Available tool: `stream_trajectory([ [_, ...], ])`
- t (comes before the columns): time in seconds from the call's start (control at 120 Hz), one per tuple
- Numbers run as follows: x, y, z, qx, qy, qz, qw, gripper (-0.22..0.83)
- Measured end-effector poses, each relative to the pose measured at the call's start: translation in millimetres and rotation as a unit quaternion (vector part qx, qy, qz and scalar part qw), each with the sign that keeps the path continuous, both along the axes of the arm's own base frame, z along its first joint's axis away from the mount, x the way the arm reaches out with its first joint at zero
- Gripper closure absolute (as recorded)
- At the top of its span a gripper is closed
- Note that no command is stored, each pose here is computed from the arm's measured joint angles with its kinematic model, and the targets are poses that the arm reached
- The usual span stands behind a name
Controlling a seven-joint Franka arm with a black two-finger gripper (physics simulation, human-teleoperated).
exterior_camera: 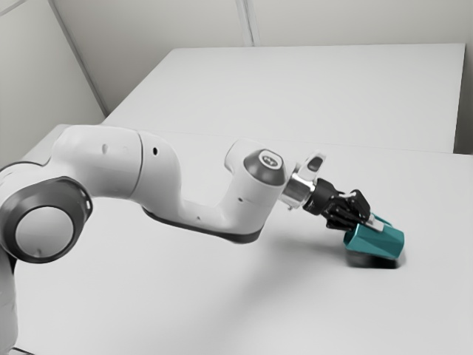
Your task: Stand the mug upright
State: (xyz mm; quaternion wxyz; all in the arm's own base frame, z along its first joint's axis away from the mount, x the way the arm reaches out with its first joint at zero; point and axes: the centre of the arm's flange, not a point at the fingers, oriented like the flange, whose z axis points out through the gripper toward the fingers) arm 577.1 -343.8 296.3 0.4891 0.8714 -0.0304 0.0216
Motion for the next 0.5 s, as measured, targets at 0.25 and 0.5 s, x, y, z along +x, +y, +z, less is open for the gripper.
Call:
stream_trajectory([
  [0.25, 3, 20, 71, 0.063, -0.099, -0.040, 0.992, 0.74],
  [0.5, 13, 90, 123, 0.268, -0.180, -0.124, 0.938, 0.74],
])
